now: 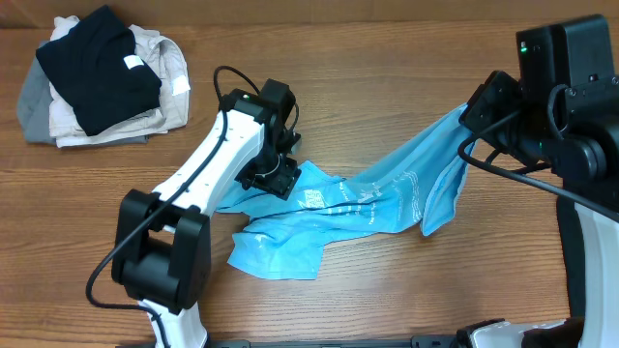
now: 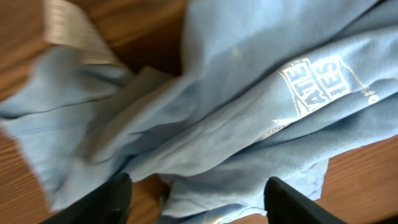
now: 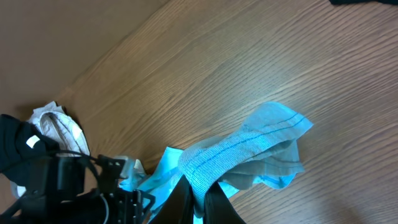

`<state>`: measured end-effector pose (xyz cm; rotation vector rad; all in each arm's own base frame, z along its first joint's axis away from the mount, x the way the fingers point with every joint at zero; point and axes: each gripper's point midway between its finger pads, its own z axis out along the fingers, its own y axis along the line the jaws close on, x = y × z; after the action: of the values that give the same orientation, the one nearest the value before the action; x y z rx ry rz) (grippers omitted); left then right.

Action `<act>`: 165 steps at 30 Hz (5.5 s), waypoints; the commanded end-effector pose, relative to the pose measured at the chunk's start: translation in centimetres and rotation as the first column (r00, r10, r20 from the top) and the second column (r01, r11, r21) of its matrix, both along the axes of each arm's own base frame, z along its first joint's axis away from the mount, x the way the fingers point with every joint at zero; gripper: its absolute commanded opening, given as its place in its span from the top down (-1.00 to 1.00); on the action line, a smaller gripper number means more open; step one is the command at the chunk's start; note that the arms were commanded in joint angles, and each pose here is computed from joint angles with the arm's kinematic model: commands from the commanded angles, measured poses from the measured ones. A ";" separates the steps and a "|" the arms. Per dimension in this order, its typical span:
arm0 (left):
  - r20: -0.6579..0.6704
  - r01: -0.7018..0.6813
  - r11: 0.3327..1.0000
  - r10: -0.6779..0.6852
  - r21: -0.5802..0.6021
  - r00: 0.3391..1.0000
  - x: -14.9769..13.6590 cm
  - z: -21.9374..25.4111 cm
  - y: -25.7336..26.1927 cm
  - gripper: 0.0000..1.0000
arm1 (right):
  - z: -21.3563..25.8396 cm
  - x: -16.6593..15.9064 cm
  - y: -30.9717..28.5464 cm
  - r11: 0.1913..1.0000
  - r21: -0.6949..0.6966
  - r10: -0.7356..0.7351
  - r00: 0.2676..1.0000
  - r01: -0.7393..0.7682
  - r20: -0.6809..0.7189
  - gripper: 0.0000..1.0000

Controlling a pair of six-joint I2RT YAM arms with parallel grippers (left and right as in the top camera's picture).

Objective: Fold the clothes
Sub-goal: 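Reach the left gripper to the shirt's left edge and grasp it, then lift the shirt with both grippers and lay it flat mid-table, then release the shirt and move both grippers to its bottom corners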

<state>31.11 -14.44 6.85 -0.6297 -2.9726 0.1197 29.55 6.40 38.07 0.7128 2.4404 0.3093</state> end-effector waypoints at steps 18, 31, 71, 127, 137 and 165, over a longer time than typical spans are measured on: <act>-0.078 0.051 0.997 -0.046 0.061 0.996 -0.8 -4.2 0.0 -0.15 | 0.5 -0.2 -0.3 1.000 -0.005 -0.001 1.000 0.001 0.022 0.85; -0.054 0.065 0.996 -0.061 0.061 0.997 -0.3 -4.6 0.0 -0.28 | 0.5 -0.2 -0.3 1.000 -0.005 -0.001 1.000 0.001 0.022 0.85; 0.464 -0.267 0.960 0.275 -0.085 0.842 -0.2 22.7 3.2 0.92 | 3.1 -1.1 -1.6 0.993 0.072 -0.105 0.989 0.098 0.101 0.93; 0.572 -0.607 0.787 0.548 -0.107 0.610 6.4 22.3 9.6 -1.00 | -2.6 7.4 -6.3 0.967 0.038 -0.247 0.966 0.251 -0.074 -0.99; 0.499 -0.648 0.746 0.623 -0.151 0.602 -3.1 26.2 11.0 -0.99 | 4.0 1.2 -4.3 0.991 0.112 -0.091 0.989 0.078 0.118 -1.00; 0.039 -0.750 0.651 0.751 0.118 0.659 -18.0 6.2 9.3 -1.00 | -13.7 -7.7 -4.1 0.991 0.076 -0.080 0.940 0.111 -0.330 -1.00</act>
<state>14.30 -4.08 14.92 0.6643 -3.0299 -0.0460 21.83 2.19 24.79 1.0068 2.7008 0.2902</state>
